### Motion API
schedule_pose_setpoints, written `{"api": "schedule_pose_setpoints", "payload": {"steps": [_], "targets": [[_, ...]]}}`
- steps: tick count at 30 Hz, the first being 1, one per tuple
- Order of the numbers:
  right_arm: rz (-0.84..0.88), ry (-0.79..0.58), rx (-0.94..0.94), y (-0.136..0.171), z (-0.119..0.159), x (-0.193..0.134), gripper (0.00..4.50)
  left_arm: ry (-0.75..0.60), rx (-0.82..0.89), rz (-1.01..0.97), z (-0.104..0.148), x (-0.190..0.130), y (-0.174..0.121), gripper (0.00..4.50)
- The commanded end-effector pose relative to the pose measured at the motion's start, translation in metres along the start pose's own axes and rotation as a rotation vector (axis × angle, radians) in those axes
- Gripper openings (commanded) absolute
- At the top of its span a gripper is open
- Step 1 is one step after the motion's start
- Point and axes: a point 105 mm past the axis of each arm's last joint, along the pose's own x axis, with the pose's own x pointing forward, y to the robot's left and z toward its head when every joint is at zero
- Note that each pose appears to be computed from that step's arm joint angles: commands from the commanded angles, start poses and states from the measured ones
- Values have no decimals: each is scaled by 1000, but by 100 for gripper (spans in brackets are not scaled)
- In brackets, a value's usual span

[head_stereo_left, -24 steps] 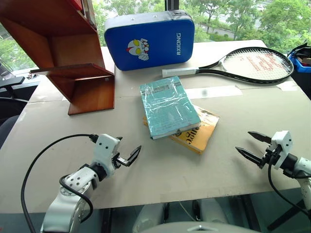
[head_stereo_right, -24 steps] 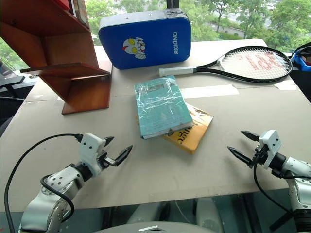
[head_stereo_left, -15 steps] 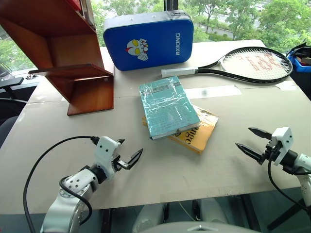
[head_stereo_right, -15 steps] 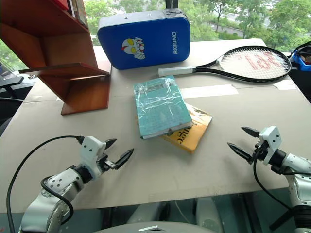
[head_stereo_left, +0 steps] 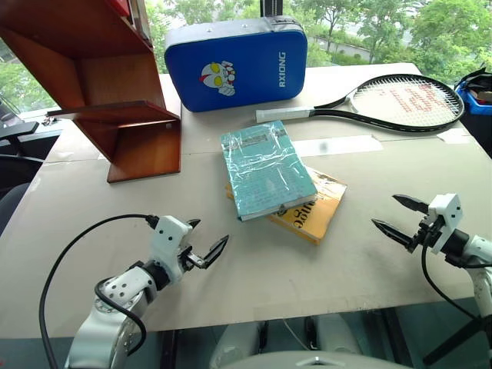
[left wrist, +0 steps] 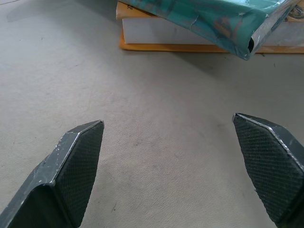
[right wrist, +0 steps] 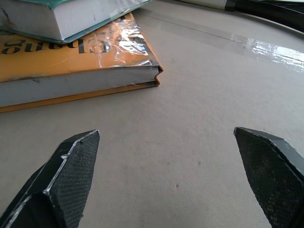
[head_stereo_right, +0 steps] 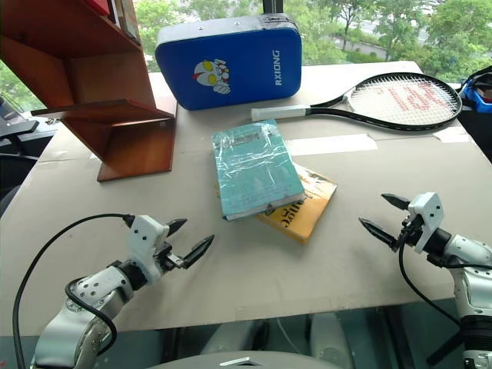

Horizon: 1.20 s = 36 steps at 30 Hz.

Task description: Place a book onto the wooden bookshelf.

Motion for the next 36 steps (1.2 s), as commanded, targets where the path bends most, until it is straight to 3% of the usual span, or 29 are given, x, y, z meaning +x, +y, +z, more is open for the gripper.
{"api": "schedule_pose_setpoints", "payload": {"steps": [1,9,14,19,27,32,36], "targets": [[7,-24,-27,-3,10,1,450,-47,36,2,12,-5,7,447],[9,-46,-20,-6,16,9,450,-88,25,-34,23,-8,19,447],[103,-126,21,8,33,2,450,-183,-290,-167,47,0,5,447],[225,-170,10,30,56,-14,450,15,-530,-333,43,13,-14,447],[299,-168,-39,51,91,-29,450,94,-1062,-405,44,44,-14,447],[302,-180,-51,58,101,-30,450,134,-1272,-396,39,55,-14,447],[295,-181,-52,60,102,-32,450,160,-1330,-405,38,57,-19,447]]}}
